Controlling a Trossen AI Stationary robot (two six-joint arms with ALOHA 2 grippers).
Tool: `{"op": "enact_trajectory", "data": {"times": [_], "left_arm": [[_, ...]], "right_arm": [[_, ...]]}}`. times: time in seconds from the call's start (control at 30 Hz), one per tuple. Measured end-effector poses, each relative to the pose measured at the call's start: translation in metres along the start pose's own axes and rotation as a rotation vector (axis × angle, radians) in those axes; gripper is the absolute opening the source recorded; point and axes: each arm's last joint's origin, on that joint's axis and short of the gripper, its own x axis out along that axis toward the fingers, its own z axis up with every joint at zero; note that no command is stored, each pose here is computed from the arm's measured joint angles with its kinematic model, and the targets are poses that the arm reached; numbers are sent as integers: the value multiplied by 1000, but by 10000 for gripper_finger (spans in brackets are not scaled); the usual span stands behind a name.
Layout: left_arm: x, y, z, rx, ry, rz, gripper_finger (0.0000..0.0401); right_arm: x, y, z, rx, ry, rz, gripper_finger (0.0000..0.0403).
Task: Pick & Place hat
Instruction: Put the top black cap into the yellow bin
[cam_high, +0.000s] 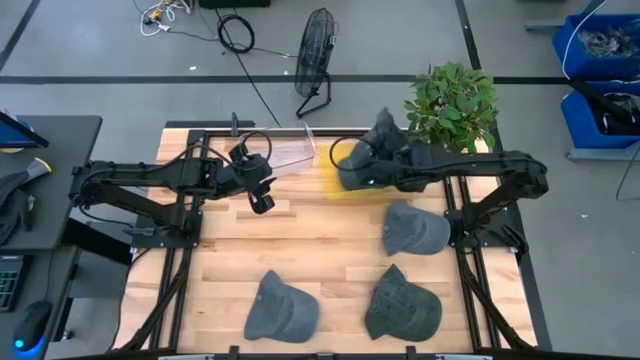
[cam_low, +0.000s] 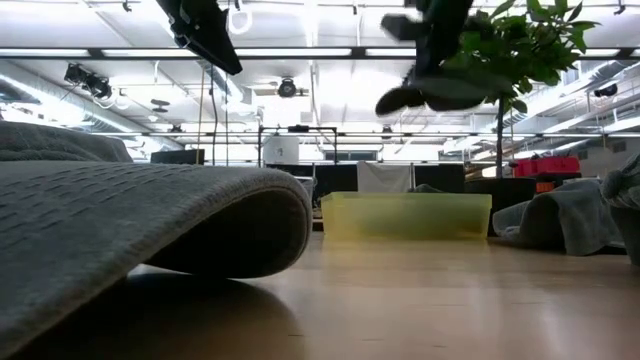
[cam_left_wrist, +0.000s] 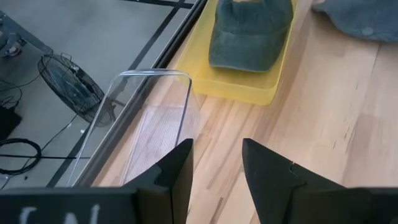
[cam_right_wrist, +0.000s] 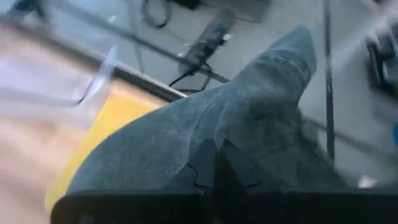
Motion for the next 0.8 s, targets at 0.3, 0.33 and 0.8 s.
{"op": "enact_trajectory", "data": {"times": [0.3,0.33,0.8], "left_arm": [[0,0,0,0,-1,-1,142],[0,0,0,0,-1,0,142],[0,0,0,1,3,2,142]], "right_arm": [[88,34,-40,441,-129,49,10],[94,35,-43,469,-140,51,11],[134,38,-73,599,-36,-49,11]]}}
